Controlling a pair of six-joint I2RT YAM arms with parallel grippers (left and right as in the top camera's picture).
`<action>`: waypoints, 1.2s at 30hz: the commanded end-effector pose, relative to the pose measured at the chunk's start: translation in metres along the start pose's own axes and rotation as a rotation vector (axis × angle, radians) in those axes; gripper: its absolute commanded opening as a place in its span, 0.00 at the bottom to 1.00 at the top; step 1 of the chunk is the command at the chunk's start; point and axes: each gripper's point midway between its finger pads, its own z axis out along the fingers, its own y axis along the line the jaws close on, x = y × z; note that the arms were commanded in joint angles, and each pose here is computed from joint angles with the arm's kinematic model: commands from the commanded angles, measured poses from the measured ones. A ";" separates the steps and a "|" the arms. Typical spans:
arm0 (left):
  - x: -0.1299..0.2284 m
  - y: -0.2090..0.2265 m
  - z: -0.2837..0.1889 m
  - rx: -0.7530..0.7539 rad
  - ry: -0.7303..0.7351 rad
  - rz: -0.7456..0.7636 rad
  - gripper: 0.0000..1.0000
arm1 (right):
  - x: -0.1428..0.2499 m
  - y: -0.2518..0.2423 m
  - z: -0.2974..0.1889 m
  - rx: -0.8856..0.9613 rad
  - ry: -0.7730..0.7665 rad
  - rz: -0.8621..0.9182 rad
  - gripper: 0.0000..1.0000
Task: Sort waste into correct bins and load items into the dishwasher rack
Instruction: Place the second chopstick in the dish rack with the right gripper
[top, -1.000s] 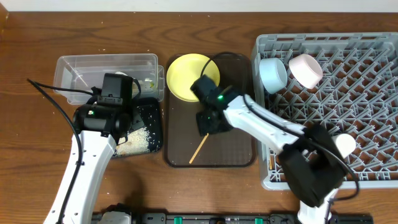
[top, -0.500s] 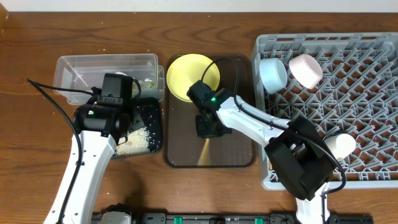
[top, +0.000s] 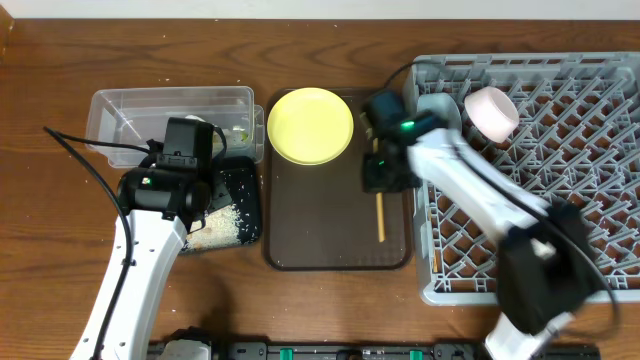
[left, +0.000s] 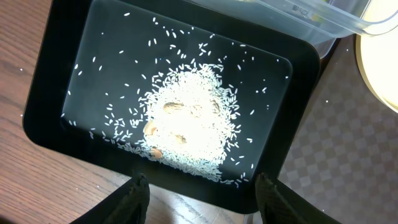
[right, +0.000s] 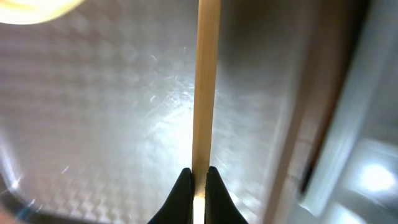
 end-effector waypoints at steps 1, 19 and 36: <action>0.000 0.005 0.003 -0.028 -0.001 -0.004 0.58 | -0.007 -0.009 -0.052 -0.032 -0.112 -0.139 0.01; -0.001 0.004 0.003 -0.027 -0.002 -0.004 0.58 | 0.034 -0.105 -0.056 0.170 0.001 -0.028 0.04; -0.001 0.004 0.003 -0.027 -0.002 -0.004 0.59 | -0.030 -0.055 -0.063 -0.052 -0.260 -0.081 0.43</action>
